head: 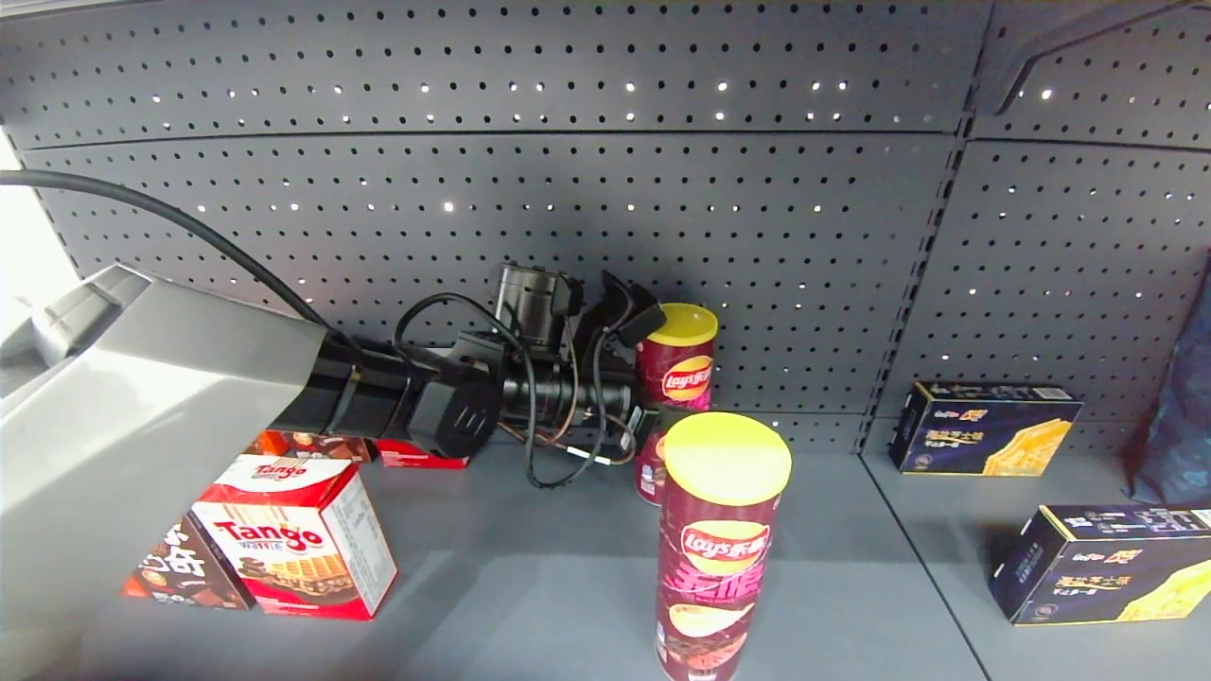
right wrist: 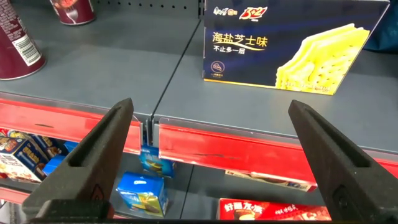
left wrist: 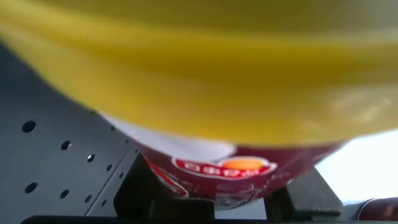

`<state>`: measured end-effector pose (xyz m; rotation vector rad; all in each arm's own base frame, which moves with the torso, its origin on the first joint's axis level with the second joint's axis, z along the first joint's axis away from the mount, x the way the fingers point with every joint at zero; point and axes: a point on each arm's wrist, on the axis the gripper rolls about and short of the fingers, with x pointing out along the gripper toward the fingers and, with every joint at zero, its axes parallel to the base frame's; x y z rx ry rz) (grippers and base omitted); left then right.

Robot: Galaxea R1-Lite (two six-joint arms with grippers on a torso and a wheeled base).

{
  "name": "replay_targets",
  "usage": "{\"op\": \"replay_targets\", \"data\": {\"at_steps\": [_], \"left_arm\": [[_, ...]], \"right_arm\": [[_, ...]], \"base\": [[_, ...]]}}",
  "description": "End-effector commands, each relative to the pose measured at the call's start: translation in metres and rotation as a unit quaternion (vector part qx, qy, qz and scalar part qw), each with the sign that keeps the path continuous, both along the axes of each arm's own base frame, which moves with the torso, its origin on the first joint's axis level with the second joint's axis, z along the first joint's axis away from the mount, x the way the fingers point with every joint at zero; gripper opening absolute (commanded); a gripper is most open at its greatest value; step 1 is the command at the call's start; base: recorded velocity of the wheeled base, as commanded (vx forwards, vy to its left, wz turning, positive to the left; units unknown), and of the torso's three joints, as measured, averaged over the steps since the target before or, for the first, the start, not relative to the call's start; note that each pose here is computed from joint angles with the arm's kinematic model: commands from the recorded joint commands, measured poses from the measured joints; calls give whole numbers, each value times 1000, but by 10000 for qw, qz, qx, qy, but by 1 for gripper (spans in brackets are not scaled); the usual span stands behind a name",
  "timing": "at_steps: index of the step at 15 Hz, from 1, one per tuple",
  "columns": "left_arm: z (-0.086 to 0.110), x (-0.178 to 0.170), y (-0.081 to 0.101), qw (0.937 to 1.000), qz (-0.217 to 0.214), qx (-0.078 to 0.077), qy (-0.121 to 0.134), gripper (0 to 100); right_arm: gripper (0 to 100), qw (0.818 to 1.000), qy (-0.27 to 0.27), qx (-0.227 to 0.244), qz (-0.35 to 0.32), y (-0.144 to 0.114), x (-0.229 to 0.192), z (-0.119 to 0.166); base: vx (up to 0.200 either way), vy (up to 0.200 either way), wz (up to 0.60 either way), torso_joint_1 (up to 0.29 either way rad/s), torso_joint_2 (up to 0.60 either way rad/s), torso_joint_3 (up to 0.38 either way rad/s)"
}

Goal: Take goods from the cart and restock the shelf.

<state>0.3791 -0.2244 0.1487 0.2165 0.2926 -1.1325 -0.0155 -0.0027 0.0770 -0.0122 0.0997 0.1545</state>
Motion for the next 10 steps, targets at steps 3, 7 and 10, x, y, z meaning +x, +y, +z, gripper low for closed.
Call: {"op": "replay_targets", "data": {"at_steps": [3,7,10], "left_arm": [[-3,2,2,10000,29,25,12,0],[-3,2,3,10000,39,38,4,0],[-3,1,2,10000,45,47,8,100]], "right_arm": [[100,10000,12,-6,3,0,0,0],[100,10000,12,-6,3,0,0,0],[100,10000,12,-6,3,0,0,0]], "base": [[0,0,0,0,0,0],[0,0,0,0,0,0],[0,0,0,0,0,0]]}}
